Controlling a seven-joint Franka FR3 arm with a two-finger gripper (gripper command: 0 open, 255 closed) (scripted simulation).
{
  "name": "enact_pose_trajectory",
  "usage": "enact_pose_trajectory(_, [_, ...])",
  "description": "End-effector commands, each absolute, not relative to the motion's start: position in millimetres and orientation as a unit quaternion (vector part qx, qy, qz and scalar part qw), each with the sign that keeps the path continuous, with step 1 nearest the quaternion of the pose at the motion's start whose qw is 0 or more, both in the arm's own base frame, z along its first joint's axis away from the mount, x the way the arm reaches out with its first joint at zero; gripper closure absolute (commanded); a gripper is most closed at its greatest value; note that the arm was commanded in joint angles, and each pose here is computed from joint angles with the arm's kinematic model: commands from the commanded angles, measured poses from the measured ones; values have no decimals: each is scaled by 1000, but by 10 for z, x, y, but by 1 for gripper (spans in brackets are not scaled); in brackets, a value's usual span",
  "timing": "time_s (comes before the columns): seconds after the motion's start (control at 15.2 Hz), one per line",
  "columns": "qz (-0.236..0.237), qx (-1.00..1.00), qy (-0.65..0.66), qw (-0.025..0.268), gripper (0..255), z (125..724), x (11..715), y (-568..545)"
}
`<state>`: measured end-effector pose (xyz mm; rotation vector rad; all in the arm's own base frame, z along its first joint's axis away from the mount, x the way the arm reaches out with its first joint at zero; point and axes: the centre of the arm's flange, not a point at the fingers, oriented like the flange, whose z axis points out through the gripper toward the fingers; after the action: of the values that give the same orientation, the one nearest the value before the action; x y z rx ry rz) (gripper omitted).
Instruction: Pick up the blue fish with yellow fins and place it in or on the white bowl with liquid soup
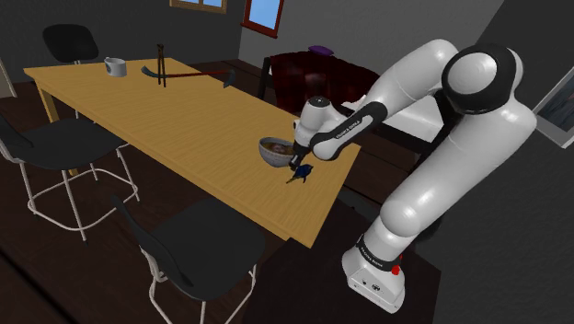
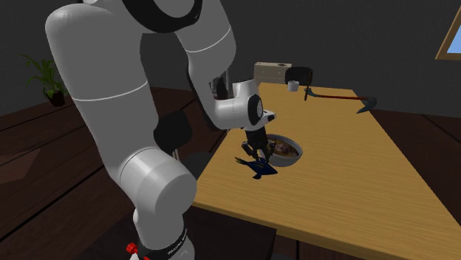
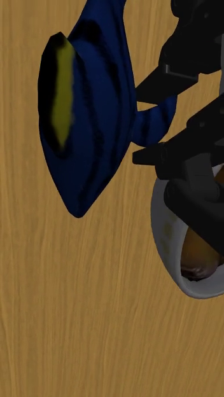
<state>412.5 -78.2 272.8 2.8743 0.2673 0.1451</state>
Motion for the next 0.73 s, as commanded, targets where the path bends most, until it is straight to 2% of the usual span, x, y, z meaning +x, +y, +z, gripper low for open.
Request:
enact_pose_trajectory(0.0, [50, 987, 92, 125, 255, 2834, 4121, -784])
enact_pose_trajectory(0.66, [50, 987, 92, 125, 255, 3362, 4121, -784])
